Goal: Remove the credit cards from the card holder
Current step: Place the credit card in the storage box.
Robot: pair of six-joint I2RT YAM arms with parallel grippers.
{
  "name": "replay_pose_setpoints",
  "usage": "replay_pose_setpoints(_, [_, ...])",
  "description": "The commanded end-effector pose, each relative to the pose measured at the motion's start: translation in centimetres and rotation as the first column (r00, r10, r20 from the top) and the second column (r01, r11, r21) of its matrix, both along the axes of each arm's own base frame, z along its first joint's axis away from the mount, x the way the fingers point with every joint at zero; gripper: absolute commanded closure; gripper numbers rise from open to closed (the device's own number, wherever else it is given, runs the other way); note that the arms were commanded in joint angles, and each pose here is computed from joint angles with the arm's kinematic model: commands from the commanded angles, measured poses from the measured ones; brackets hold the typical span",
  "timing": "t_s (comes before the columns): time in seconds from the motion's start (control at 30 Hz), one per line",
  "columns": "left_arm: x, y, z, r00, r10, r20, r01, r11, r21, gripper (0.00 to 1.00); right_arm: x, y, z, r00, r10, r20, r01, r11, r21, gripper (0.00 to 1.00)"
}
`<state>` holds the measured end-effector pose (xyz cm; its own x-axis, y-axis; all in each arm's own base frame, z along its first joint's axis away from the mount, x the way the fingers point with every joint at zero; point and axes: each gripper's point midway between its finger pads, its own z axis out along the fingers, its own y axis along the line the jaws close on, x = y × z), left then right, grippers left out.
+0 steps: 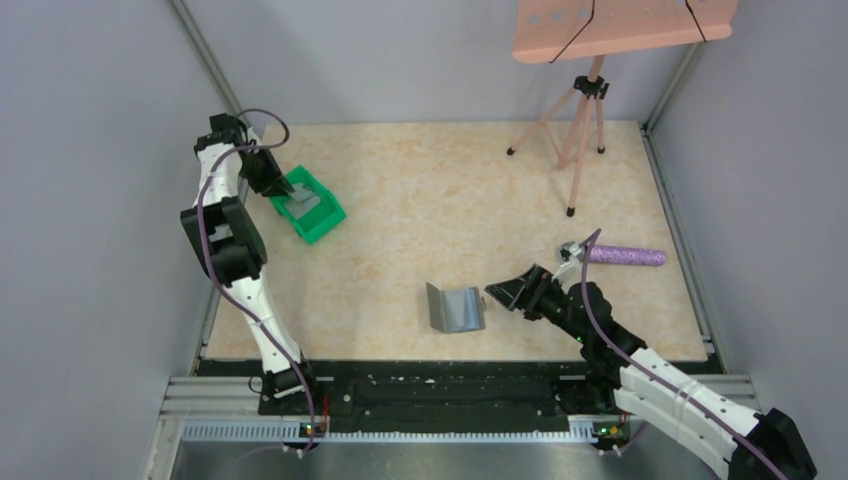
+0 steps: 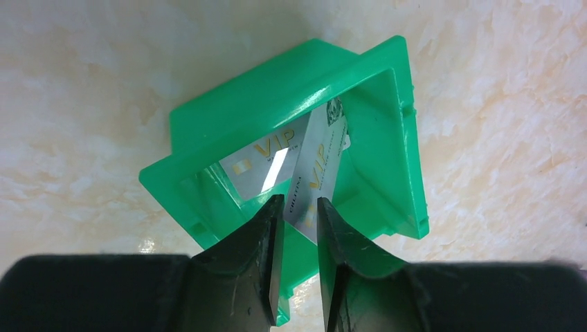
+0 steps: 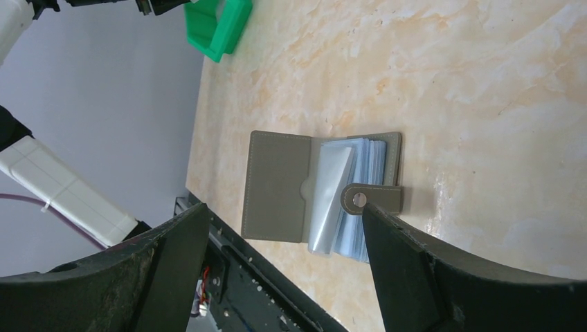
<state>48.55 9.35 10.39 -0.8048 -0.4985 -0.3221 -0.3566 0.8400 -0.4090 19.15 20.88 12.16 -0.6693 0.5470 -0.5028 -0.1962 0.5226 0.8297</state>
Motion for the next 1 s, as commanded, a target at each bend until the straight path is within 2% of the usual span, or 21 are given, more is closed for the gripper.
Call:
replay_pose_setpoints(0.0, [1.1,1.0,1.3,0.998,0.031,0.046,-0.032,0.999,0.028,0.70,1.1,0.3,3.9,0.996,-0.017,0.087,0.013,0.999,0.052,0.19])
replay_pose_setpoints(0.27, [1.9,1.1,1.8,0.996,0.037,0.084,-0.039,0.999,0.031,0.63,1.0,0.3,3.6,0.997,-0.015,0.080,0.011,0.999,0.047,0.19])
replay_pose_setpoints(0.7, [3.0,2.3,4.3,0.982,0.076,0.171,-0.094,0.990,0.104,0.59,0.9,0.3,3.7,0.996,-0.012,0.083,0.007,0.998,0.057,0.20])
replay_pose_setpoints(0.97, [3.4,1.2,5.7,0.975,0.068,0.213,-0.083,0.995,0.060,0.58,0.7,0.2,3.6,0.997,-0.011,0.080,0.007,0.998,0.056,0.20])
